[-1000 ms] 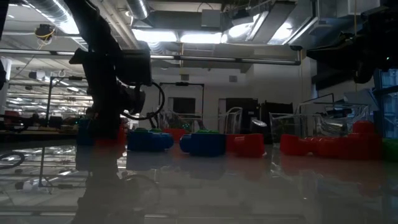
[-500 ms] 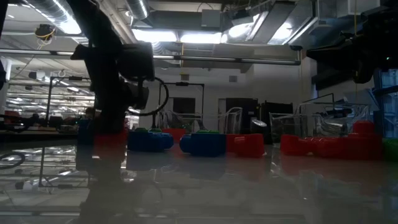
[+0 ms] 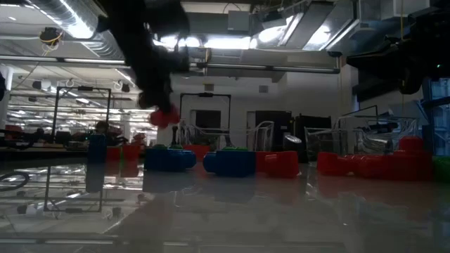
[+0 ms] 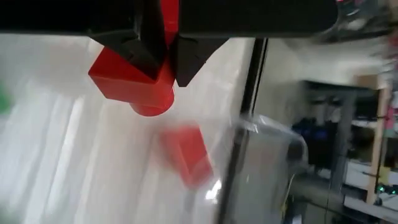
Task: Sort blocks
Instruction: Put the red game piece into the top left transparent bin
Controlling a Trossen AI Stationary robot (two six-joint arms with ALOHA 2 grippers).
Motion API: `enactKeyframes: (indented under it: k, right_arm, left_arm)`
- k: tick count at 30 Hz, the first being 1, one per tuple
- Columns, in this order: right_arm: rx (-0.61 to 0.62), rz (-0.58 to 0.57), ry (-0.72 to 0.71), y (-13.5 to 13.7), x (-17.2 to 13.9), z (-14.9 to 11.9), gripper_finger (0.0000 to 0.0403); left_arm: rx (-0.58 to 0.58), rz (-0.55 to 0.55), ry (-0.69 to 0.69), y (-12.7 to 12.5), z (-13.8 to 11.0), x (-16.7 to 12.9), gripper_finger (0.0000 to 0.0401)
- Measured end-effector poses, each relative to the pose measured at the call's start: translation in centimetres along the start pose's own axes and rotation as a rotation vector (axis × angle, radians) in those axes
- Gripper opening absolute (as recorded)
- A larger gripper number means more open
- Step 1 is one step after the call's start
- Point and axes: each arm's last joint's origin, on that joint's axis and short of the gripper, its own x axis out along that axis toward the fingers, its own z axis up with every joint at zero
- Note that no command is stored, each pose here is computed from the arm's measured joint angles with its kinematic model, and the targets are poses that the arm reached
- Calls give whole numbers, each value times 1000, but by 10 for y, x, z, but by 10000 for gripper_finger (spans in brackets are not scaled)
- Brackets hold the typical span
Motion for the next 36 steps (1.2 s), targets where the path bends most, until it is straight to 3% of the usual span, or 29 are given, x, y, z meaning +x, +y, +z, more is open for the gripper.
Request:
enactKeyframes:
  k: [11, 19, 28, 36]
  right_arm:
    - [0, -4, -5, 0, 0, 0, 44]
    - [0, -10, 1, -1, 0, 0, 44]
    - [0, -11, 0, -1, 0, 0, 44]
    - [0, -16, 4, -1, 0, 0, 44]
  left_arm:
    - [-305, -68, -427, 50, 37, 11, 4]
    - [-442, 8, -447, 83, 32, 35, 26]
    - [-581, -1, -432, 93, 26, 61, 35]
    - [-605, -18, -404, 92, 22, 69, 133]
